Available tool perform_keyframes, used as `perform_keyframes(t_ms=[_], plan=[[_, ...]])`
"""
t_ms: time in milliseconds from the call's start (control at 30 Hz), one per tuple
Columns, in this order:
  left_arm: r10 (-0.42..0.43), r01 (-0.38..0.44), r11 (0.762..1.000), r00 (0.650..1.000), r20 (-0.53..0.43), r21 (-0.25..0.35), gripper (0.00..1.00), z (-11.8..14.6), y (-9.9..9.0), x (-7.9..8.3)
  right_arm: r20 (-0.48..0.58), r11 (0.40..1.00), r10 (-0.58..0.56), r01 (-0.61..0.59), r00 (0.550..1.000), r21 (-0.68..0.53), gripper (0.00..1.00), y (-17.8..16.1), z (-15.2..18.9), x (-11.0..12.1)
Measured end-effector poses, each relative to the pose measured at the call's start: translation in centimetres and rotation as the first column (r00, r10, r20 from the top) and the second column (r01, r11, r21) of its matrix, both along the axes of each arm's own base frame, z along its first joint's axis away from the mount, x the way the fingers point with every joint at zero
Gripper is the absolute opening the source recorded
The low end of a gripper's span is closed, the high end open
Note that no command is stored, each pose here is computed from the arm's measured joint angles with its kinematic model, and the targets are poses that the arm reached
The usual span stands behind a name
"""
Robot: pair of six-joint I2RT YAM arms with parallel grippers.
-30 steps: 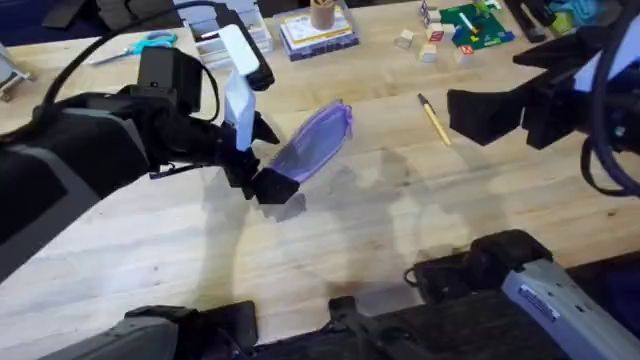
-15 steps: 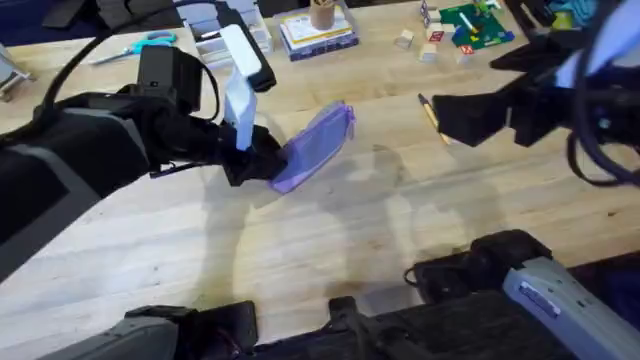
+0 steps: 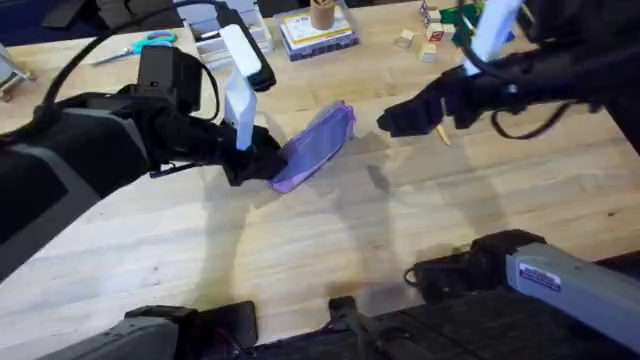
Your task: Unzip the bag, pick up the pens from the table one at a time and place them inside, then zip the bag closed.
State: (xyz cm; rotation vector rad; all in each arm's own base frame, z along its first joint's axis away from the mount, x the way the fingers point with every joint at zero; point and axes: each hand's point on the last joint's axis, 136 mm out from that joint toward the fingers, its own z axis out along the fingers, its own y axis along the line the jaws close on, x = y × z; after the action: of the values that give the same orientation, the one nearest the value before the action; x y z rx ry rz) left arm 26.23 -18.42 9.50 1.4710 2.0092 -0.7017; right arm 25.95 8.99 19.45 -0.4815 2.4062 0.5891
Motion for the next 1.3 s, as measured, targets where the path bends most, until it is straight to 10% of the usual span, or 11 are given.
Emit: perform_keyframes(t_ms=[367, 1300], plan=[[0.000, 0.000, 1.000, 1.000, 0.000, 0.000, 0.042, 0.0, 0.0, 0.0, -0.170, 0.999, 0.049, -0.044, 0.984, 0.031, 0.998, 2.1, -4.9, 2.2], [0.000, 0.000, 1.000, 1.000, 0.000, 0.000, 0.042, 0.0, 0.0, 0.0, -0.108, 0.994, 0.112, -0.109, 0.988, 0.033, 0.917, 4.5, -7.8, 6.5]])
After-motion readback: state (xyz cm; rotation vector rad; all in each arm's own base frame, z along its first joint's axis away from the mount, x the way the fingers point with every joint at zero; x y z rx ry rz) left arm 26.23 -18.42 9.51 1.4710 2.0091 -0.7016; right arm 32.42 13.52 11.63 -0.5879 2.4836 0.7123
